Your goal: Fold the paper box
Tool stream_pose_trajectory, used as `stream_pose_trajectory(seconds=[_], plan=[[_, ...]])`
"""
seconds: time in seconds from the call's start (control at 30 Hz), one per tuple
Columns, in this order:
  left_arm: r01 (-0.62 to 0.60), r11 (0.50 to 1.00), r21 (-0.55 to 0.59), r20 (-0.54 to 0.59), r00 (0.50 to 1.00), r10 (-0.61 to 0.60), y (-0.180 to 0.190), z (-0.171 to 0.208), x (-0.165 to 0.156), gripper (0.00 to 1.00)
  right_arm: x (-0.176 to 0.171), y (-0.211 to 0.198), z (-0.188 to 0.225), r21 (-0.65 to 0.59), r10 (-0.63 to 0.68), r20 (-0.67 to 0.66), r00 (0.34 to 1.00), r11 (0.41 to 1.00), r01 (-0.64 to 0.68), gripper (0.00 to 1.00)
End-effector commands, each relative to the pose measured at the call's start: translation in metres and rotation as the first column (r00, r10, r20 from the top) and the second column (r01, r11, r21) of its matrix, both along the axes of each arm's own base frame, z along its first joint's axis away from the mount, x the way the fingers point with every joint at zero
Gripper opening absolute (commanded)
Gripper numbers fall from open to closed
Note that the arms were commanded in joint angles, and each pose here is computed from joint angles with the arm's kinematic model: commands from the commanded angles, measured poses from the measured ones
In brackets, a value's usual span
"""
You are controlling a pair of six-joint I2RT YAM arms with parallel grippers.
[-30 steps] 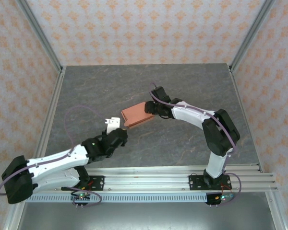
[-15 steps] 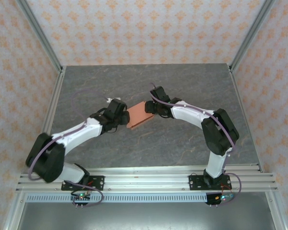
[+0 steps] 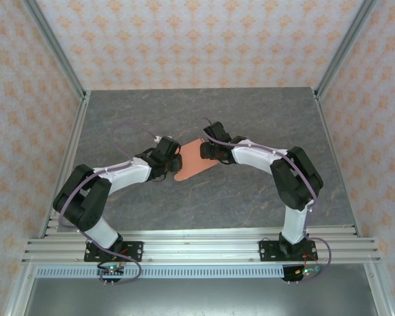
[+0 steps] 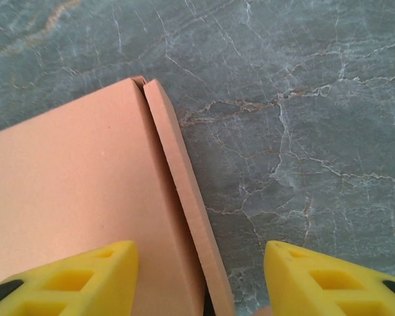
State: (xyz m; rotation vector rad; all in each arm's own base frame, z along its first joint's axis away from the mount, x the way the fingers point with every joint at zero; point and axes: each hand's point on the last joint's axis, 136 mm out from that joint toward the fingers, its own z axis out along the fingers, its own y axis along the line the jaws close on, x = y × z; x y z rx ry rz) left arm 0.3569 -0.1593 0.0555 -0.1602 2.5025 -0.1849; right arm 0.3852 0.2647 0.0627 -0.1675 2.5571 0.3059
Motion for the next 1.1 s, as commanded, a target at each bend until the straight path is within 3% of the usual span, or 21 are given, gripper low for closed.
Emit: stream_pose_trajectory(seconds=[0.0,0.43,0.73,1.07], plan=[[0.010,0.999,0.053,-0.034,0.999,-0.008,0.006,-0.016,-0.008,0.51,-0.004,-0.007,-0.019,-0.064,0.020,-0.003,1.000,0.998,-0.021,0.53],[0.027,0.996,0.087,0.100,0.994,-0.035,0.012,0.044,0.012,0.58,-0.001,0.000,-0.009,-0.037,0.099,0.022,0.995,0.994,-0.098,0.53],[0.169,0.975,0.142,-0.017,0.986,-0.168,0.003,0.030,0.048,0.62,0.007,0.003,0.002,-0.021,0.116,0.032,0.993,0.993,-0.115,0.54],[0.240,0.970,0.032,-0.098,0.967,-0.236,-0.003,0.017,0.064,0.62,0.009,0.003,0.043,0.023,0.118,0.080,0.990,0.993,-0.120,0.57]])
